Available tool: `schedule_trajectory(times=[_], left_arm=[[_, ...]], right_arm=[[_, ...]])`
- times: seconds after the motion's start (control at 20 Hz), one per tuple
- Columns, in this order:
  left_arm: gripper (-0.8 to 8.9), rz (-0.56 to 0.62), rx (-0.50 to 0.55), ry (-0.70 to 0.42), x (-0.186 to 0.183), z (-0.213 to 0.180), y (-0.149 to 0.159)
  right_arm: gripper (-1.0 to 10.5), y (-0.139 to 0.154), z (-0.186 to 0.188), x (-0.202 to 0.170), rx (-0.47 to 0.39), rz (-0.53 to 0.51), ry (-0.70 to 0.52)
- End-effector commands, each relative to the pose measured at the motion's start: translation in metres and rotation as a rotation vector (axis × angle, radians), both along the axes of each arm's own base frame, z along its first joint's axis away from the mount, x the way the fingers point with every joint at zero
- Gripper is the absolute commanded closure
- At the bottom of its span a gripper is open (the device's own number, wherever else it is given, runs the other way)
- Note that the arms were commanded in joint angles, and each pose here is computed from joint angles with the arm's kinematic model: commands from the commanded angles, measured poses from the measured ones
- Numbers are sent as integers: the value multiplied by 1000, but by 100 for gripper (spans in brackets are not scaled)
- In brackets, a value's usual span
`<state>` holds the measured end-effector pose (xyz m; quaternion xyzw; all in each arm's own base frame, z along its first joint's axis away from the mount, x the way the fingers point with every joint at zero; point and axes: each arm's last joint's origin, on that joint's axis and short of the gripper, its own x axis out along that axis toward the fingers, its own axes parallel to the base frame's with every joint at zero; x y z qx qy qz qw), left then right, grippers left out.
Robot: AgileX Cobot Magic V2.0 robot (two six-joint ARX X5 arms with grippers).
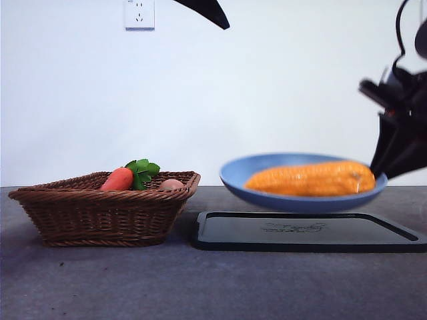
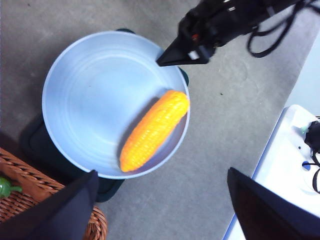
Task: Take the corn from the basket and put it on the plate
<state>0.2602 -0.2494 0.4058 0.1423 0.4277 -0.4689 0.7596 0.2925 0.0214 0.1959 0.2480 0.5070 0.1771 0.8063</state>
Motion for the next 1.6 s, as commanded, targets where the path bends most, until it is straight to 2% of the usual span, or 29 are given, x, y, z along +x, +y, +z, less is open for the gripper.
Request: schedule_trajectory(times=[0.05, 0.35, 0.7, 0.95, 1.05, 1.2, 1.35, 1.6], left_arm=[[396, -7, -4, -5, 3, 0, -6], [396, -5, 8, 9, 2, -1, -5], [396, -5, 8, 10, 2, -1, -5], [396, -4, 8, 11, 2, -1, -5], [396, -4, 9, 11, 2, -1, -5], [396, -4, 11, 14, 2, -1, -5], [397, -4, 11, 13, 2, -1, -5], [398, -4, 20, 24, 1, -2, -4]], right_arm=[[945, -2, -5, 17, 6, 1, -4], [945, -2, -25, 37, 6, 4, 51], [940, -2, -34, 37, -6, 25, 86], [764, -2, -34, 36, -5, 25, 99], [727, -3, -32, 35, 0, 27, 96], [725, -7, -17, 29, -3, 22, 66], [725, -11, 14, 15, -13, 20, -12], [725, -7, 79, -40, -46, 87, -145]])
